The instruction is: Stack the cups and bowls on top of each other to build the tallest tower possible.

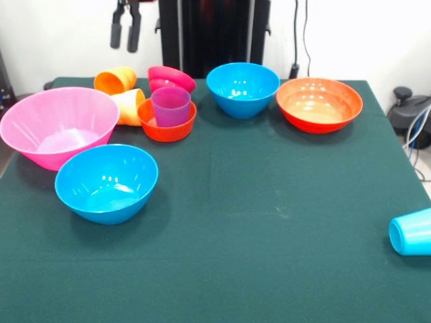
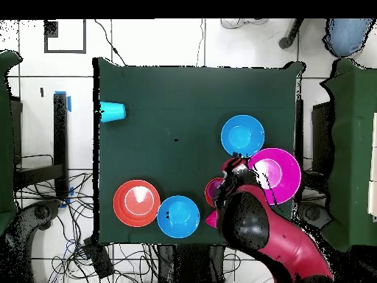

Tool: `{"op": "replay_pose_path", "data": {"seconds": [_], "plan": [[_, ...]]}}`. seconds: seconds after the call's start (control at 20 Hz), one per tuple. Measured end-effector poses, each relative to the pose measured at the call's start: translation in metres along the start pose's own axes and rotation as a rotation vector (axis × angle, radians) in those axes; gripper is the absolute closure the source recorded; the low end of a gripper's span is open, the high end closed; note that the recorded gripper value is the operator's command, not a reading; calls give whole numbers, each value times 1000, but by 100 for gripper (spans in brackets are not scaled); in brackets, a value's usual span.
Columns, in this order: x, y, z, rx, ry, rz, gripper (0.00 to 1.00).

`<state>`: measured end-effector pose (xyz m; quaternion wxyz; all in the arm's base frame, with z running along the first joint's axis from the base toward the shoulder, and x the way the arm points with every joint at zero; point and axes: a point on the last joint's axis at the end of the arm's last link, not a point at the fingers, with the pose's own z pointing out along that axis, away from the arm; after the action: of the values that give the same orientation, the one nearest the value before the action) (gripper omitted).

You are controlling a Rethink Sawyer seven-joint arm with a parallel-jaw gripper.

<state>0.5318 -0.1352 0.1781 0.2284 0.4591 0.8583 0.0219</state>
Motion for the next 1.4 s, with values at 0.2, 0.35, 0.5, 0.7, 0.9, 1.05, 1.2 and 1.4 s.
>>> {"op": "replay_pose_path", "data": {"seconds": [0.2, 0.35, 0.5, 0.7, 0.9, 1.05, 1.2, 1.4], "plan": [[-12, -10, -14, 25, -26, 15, 0], [-19, -22, -23, 47, -40, 31, 0], [-17, -42, -31, 88, -34, 58, 0], [-8, -63, -32, 123, -14, 88, 0], [9, -92, -26, 171, 35, 123, 0], [24, -116, -19, 202, 67, 132, 0], [40, -143, -9, 228, 79, 131, 0], [52, -160, -4, 236, 77, 121, 0]]}}
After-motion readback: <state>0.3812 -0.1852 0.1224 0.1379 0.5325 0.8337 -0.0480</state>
